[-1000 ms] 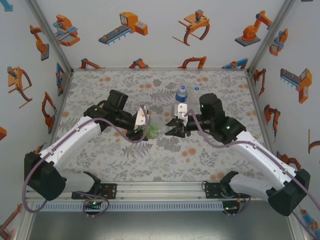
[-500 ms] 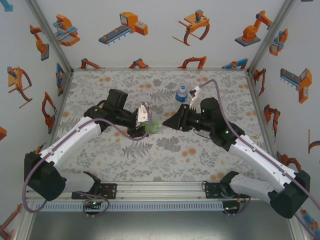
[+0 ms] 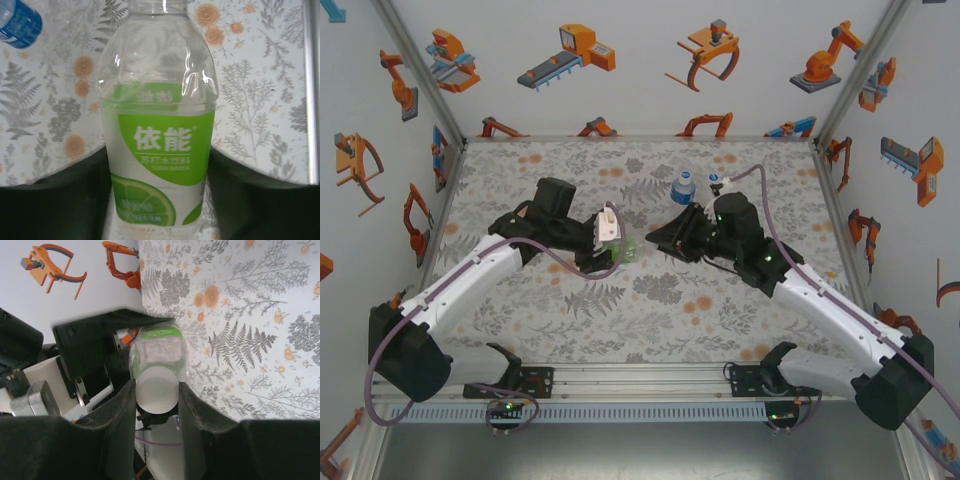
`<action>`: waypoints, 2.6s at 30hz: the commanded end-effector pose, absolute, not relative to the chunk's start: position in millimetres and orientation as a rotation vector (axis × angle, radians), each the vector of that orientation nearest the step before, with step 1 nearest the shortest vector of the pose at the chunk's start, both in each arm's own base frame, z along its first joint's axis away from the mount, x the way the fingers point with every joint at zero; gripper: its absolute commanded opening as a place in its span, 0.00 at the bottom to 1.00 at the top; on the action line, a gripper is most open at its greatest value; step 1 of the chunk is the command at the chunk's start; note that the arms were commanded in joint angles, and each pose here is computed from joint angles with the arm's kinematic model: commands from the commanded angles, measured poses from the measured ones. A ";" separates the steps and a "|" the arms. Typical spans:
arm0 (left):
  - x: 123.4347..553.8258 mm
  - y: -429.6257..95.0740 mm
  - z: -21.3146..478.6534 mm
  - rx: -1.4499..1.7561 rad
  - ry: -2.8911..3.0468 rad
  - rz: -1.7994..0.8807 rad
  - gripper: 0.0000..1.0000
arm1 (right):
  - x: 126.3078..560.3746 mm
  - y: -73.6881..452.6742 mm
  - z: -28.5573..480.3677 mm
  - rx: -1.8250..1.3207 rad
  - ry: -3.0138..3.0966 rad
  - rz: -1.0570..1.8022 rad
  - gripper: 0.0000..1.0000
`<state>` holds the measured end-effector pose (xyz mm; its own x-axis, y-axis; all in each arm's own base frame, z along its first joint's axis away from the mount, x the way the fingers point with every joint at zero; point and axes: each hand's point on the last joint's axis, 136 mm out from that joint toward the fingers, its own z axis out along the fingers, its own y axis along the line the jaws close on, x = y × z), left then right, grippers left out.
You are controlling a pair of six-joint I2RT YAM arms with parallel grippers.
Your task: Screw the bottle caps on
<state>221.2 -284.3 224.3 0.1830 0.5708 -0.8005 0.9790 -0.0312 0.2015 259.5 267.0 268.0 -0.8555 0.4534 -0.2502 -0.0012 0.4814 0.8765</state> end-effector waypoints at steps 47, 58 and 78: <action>244.6 -279.0 235.9 1.581 1.483 -0.525 0.97 | 485.7 281.5 201.8 -0.511 2.467 0.226 0.48; 273.5 -265.4 238.3 1.448 1.554 -0.464 0.97 | 472.7 239.0 286.9 -0.448 2.325 0.131 0.63; 360.4 -105.2 199.4 0.466 1.964 -0.010 0.97 | 405.5 41.4 172.0 -0.095 2.290 -0.214 0.99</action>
